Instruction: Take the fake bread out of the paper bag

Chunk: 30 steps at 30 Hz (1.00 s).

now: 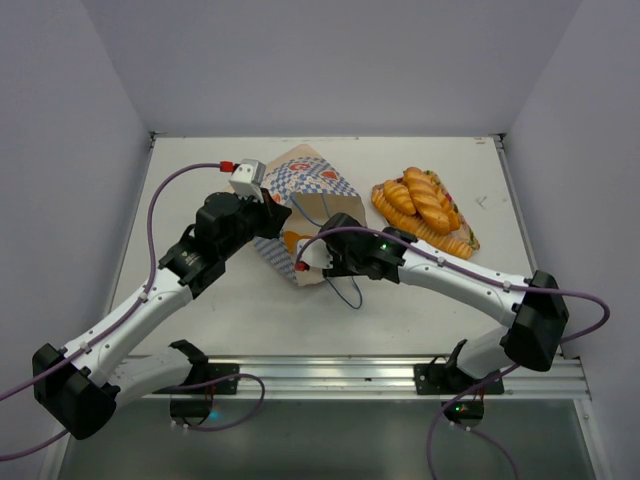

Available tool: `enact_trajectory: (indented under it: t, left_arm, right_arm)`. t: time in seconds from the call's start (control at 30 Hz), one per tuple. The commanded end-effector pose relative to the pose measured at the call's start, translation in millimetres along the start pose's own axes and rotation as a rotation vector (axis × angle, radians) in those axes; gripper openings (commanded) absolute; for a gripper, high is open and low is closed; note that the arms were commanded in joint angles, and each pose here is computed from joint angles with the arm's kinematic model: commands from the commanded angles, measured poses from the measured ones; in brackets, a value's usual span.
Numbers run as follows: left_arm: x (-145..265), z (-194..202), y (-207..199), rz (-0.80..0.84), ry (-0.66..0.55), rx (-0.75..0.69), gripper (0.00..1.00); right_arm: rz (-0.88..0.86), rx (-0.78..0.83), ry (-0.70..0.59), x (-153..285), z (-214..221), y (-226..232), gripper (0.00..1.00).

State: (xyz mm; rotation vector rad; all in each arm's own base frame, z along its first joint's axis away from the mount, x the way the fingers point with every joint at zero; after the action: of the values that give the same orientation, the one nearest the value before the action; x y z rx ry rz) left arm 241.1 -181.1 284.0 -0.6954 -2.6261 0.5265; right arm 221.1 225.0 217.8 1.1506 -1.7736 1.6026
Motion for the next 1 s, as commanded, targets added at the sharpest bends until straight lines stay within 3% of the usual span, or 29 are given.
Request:
enact_trajectory:
  t: [0.0, 0.57, 0.67, 0.8, 0.97]
  left_arm:
    - [2.9, -10.6, -2.7, 0.022, -0.056, -0.009, 0.00]
    - [3.9, -16.6, -7.2, 0.038, -0.070, 0.006, 0.00]
    - [4.8, -17.7, -6.9, 0.034, -0.074, 0.007, 0.00]
    - [5.6, -17.5, -5.3, 0.024, -0.077, 0.001, 0.00]
    - [3.8, -16.7, -0.3, -0.015, -0.078, -0.019, 0.00]
  right_arm:
    - [0.041, -0.014, -0.042, 11.7, -1.7, -4.2, 0.45]
    - [0.191, 0.056, 0.064, -12.6, 5.0, -5.4, 0.44]
    - [0.208, 0.064, 0.071, -14.1, 4.4, -6.4, 0.35]
    - [0.206, 0.052, 0.063, -11.6, 3.1, -8.2, 0.14]
    - [0.177, 0.017, -0.018, 6.6, -2.5, -12.3, 0.04]
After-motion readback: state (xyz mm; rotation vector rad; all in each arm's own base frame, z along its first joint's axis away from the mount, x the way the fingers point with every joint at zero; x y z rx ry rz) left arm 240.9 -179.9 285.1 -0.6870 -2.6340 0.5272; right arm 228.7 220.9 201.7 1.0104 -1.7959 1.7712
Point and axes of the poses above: each gripper's point midway between its finger pads, its own x axis back along the fingers, its own y axis along the line the jaws close on, z = x × y, the point moved 7 cm from there along x, back along the fingers, and after that the axes turned 4 degrees about x, right-handed, at the moved point
